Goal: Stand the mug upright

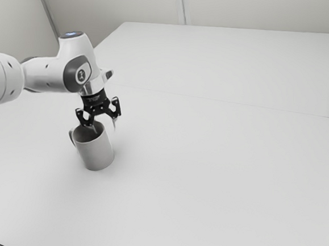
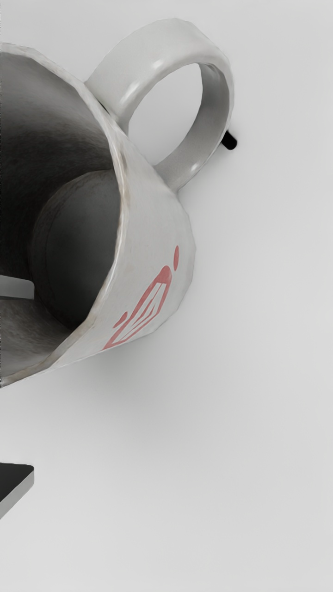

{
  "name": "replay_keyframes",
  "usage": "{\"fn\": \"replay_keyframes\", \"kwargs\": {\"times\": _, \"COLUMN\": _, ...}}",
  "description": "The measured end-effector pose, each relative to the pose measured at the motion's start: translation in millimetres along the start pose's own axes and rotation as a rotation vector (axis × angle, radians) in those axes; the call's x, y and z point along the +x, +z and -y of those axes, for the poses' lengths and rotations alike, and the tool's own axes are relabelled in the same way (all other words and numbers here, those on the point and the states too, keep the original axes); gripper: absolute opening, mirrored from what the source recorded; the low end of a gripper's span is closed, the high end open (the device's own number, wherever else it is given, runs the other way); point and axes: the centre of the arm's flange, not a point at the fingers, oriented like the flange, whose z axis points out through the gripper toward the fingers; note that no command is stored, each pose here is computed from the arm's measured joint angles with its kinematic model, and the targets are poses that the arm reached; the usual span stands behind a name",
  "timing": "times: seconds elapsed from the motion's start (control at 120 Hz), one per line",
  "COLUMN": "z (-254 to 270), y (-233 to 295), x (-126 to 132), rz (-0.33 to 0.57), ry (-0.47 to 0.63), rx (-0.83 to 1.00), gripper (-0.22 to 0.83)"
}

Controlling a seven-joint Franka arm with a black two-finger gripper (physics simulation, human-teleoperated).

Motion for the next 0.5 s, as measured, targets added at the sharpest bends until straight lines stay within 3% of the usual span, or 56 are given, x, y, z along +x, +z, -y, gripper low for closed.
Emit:
{"fn": "replay_keyframes", "kwargs": {"times": 0.233, "z": -4.9, "y": -59.0, "x": 6.4, "rz": -0.049, "ry": 0.008, "rx": -0.017, "gripper": 0.53}}
{"fn": "replay_keyframes", "kwargs": {"times": 0.5, "z": 17.0, "y": -185.8, "x": 3.1, "rz": -0.167, "ry": 0.226, "rx": -0.018, "gripper": 0.59}}
